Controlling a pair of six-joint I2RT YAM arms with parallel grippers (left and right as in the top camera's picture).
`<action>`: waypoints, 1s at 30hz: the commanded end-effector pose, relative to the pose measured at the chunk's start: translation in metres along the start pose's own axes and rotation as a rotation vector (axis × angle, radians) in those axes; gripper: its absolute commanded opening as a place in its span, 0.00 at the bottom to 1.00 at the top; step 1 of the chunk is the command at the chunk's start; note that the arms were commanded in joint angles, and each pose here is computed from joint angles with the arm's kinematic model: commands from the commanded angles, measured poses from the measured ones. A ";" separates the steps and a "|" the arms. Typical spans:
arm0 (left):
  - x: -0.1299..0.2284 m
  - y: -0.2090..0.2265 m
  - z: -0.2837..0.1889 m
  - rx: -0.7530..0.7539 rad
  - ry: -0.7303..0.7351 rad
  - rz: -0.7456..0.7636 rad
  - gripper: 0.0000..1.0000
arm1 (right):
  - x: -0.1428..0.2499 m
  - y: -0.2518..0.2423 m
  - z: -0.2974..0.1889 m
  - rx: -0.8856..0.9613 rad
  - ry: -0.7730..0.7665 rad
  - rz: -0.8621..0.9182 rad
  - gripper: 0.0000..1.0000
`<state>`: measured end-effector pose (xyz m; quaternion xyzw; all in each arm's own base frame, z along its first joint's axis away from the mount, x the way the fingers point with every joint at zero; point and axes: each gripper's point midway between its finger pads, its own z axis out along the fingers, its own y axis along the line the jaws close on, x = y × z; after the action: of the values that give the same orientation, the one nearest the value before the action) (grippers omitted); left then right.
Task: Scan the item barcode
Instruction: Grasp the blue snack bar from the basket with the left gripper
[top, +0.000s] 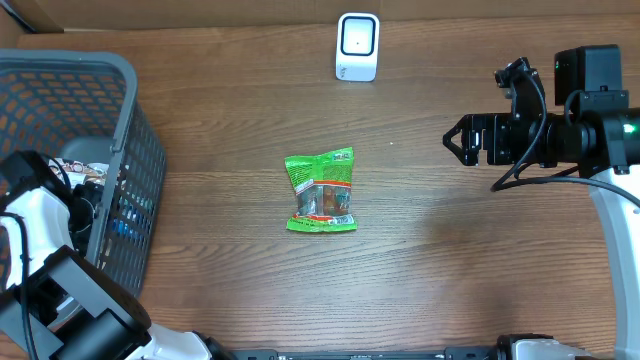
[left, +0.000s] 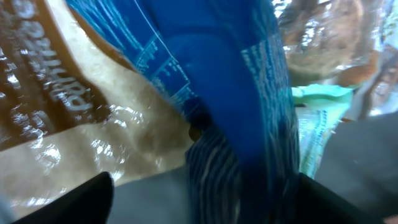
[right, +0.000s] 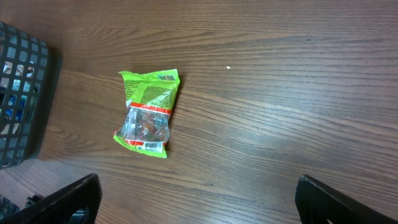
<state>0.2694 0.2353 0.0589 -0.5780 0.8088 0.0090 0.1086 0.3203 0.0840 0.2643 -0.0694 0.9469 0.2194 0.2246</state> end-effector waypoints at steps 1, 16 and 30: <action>0.004 0.004 0.010 -0.005 -0.016 -0.002 0.74 | 0.000 0.000 0.003 -0.007 0.006 0.000 1.00; -0.017 -0.041 -0.060 0.172 -0.007 0.086 0.04 | 0.000 0.000 0.003 -0.006 0.006 0.001 1.00; 0.147 -0.187 -0.266 0.517 -0.148 1.068 0.04 | 0.001 0.000 0.003 -0.006 0.012 0.003 1.00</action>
<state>0.3494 0.0711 0.3129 -0.2193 0.9283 -0.0796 0.2895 0.3203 0.0841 0.2636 -0.0692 0.9472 0.2196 0.2230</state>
